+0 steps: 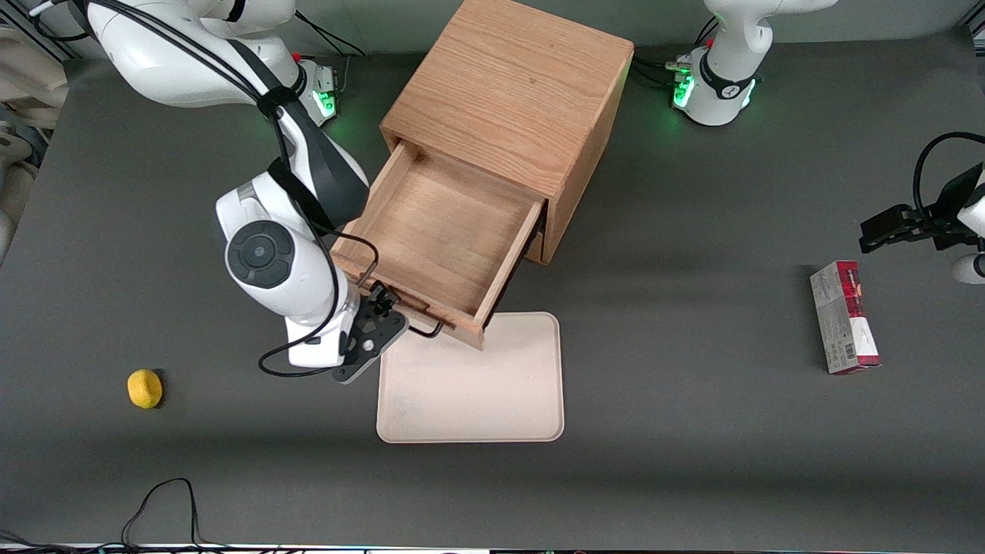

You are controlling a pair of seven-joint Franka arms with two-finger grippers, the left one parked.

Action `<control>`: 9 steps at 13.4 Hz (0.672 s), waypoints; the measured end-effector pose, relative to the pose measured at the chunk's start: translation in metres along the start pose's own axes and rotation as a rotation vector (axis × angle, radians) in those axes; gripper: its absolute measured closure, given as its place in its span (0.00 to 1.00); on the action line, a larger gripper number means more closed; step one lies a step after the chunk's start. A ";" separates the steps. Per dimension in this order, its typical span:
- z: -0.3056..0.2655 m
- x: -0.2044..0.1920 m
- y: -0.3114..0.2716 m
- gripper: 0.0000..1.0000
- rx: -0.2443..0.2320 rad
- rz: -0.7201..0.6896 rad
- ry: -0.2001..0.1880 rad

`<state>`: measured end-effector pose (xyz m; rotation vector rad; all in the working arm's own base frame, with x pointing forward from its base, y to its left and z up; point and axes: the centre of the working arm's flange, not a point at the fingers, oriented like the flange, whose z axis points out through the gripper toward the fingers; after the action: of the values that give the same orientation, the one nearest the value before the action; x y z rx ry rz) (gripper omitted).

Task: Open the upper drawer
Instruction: 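Pull the upper drawer outward by its handle with the right gripper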

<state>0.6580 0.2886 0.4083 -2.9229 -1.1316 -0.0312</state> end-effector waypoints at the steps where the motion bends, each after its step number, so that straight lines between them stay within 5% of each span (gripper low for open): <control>1: -0.003 -0.001 0.003 0.00 -0.002 0.005 -0.005; 3: -0.006 -0.002 0.003 0.00 0.012 0.016 -0.012; 6: -0.034 -0.001 0.013 0.00 0.055 0.061 0.045; 9: -0.043 -0.003 0.018 0.00 0.061 0.074 0.049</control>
<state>0.6666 0.2728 0.4509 -2.8905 -0.9994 -0.0654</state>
